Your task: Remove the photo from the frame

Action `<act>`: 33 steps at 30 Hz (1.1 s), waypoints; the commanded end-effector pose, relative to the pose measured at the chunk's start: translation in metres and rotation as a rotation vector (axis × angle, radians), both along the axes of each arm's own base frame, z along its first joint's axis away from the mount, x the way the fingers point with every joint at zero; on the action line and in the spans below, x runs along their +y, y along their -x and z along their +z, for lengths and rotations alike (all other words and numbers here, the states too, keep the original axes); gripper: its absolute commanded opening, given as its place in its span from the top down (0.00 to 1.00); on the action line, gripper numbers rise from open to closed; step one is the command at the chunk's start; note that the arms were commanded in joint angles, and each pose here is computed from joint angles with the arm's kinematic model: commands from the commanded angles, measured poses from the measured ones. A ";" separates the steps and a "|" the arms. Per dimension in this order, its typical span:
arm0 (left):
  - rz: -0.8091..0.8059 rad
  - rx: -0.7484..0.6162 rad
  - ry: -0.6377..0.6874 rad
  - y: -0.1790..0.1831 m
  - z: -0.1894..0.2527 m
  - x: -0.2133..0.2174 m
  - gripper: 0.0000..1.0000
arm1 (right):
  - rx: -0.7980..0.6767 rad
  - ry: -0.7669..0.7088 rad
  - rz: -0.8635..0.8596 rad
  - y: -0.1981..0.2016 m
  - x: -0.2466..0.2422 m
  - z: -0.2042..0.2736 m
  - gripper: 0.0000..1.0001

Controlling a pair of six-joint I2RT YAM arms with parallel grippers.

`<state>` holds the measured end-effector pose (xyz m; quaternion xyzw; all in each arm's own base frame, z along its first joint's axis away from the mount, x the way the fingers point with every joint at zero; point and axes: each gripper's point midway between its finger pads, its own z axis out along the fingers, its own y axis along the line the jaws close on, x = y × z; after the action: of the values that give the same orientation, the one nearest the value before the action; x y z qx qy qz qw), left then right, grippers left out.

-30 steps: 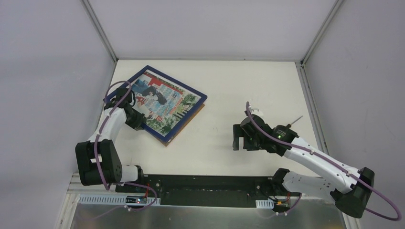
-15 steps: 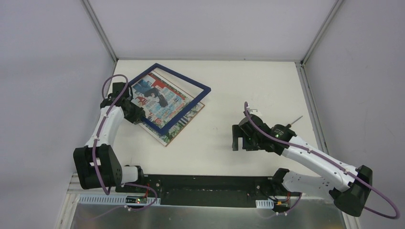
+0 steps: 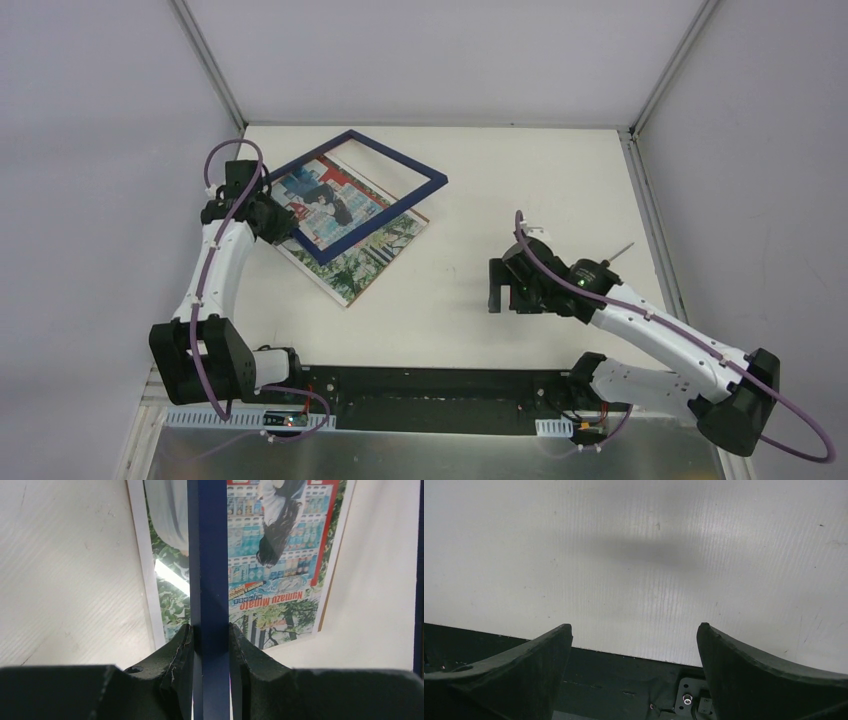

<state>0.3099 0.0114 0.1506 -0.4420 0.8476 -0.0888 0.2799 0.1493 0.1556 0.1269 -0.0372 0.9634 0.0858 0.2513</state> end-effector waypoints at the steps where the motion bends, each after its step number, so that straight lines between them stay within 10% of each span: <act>1: -0.027 -0.221 -0.041 -0.035 0.053 0.002 1.00 | -0.003 0.028 -0.086 -0.008 -0.014 0.002 0.01; 29: -0.567 -0.292 -0.107 -0.079 0.053 -0.217 1.00 | 0.112 -0.141 -0.248 -0.057 -0.051 0.027 0.01; 33: -0.493 -0.226 -0.029 -0.064 0.040 -0.201 0.66 | 0.127 -0.184 -0.209 -0.070 -0.036 0.021 0.01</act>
<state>0.3776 -0.2042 0.1719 -0.1427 0.9111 -0.1626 0.3508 0.2117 0.1035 0.1532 0.1188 0.9630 0.1141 0.2131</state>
